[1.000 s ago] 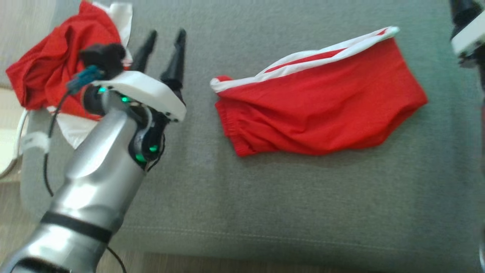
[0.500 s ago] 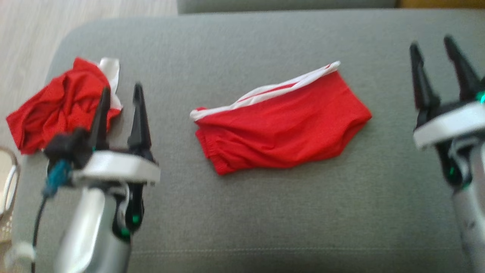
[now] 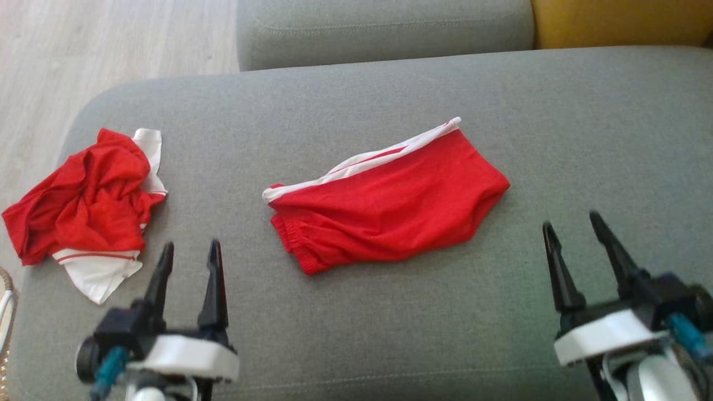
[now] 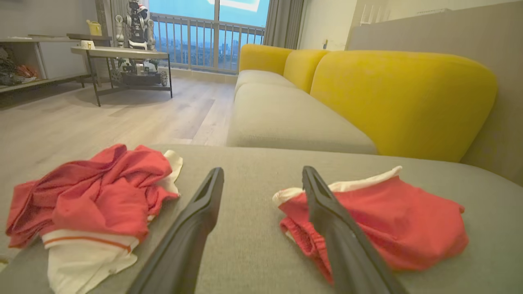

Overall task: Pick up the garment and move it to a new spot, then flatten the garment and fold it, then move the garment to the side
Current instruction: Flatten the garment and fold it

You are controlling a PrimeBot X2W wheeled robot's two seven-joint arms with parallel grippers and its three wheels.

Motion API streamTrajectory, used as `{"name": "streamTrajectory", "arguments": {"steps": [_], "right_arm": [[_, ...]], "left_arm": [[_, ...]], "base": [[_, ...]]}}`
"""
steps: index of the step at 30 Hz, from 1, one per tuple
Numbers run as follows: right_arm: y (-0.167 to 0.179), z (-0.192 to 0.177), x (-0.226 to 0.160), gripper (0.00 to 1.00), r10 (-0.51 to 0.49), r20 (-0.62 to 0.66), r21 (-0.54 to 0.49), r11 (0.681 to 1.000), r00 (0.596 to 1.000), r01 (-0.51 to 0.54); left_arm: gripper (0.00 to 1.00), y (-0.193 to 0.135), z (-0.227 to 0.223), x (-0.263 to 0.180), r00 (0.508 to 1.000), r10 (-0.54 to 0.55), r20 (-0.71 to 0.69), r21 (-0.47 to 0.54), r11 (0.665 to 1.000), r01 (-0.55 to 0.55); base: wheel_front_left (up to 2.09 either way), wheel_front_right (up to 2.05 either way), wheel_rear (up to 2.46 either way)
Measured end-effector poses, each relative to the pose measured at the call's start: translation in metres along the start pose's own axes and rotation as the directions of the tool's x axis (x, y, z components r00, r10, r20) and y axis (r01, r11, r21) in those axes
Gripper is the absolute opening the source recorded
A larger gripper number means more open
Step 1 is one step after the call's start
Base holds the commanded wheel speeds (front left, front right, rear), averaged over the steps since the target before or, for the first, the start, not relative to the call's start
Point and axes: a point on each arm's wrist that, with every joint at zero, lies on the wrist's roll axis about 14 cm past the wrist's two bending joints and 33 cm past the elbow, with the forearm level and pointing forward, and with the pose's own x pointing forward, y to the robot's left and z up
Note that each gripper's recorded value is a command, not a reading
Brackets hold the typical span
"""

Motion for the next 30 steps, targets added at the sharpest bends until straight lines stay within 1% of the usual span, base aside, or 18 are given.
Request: {"name": "streamTrajectory", "arguments": {"steps": [4,7,14,19,21,22,24,25,27,28,29,30], "right_arm": [[-0.001,-0.010,-0.012,1.00,-0.026,-0.032,0.015,1.000,0.999,0.026],[-0.003,-0.008,-0.012,1.00,-0.033,-0.028,-0.002,0.999,0.999,0.033],[-0.005,-0.007,-0.011,1.00,-0.042,-0.023,0.002,0.999,0.999,0.042],[-0.008,-0.015,-0.010,1.00,-0.067,-0.038,0.116,0.991,0.997,0.071],[-0.005,-0.023,-0.007,1.00,-0.071,-0.058,0.198,0.977,0.996,0.081],[-0.002,-0.028,-0.005,1.00,-0.069,-0.073,0.244,0.966,0.995,0.085],[0.002,-0.041,0.002,1.00,-0.063,-0.132,0.339,0.935,0.989,0.104],[0.003,-0.049,0.007,1.00,-0.059,-0.162,0.395,0.911,0.985,0.120],[0.006,-0.063,0.019,1.00,-0.050,-0.223,0.525,0.836,0.974,0.163],[0.009,-0.071,0.025,1.00,-0.038,-0.252,0.566,0.804,0.967,0.179],[0.011,-0.079,0.030,1.00,-0.028,-0.281,0.618,0.760,0.959,0.204],[0.012,-0.089,0.034,1.00,-0.023,-0.319,0.685,0.685,0.948,0.247]], "left_arm": [[1.00,0.004,-0.010,-0.013,0.999,0.018,-0.034,-0.001,1.000,-0.018],[1.00,0.001,-0.012,-0.015,0.999,0.003,-0.042,0.025,1.000,-0.002],[1.00,0.002,-0.013,-0.015,0.999,0.001,-0.044,0.023,1.000,0.000],[1.00,0.001,-0.016,-0.013,0.999,-0.002,-0.054,0.021,1.000,0.003],[1.00,-0.002,-0.018,-0.011,0.998,-0.010,-0.059,0.018,1.000,0.011],[1.00,-0.002,-0.019,-0.010,0.998,-0.010,-0.063,0.016,1.000,0.011],[1.00,-0.001,-0.022,-0.007,0.997,-0.007,-0.071,0.015,1.000,0.008],[1.00,-0.001,-0.023,-0.005,0.997,-0.006,-0.074,0.015,1.000,0.007],[1.00,0.001,-0.025,-0.001,0.997,-0.003,-0.076,0.016,1.000,0.004],[1.00,0.002,-0.025,0.001,0.997,-0.001,-0.077,0.017,1.000,0.002],[1.00,0.002,-0.026,0.003,0.997,-0.003,-0.079,0.016,1.000,0.005],[1.00,0.002,-0.027,0.004,0.997,-0.004,-0.081,0.016,1.000,0.005]], "base": [[0.00,0.00,0.00],[0.00,0.00,0.00],[0.00,0.00,0.00],[0.00,0.00,0.00],[0.00,0.00,0.00],[0.00,0.00,0.00],[0.00,0.00,0.00],[0.00,0.00,0.00],[0.00,0.00,0.00],[0.00,0.00,0.00],[0.00,0.00,0.00],[0.00,0.00,0.00]]}}
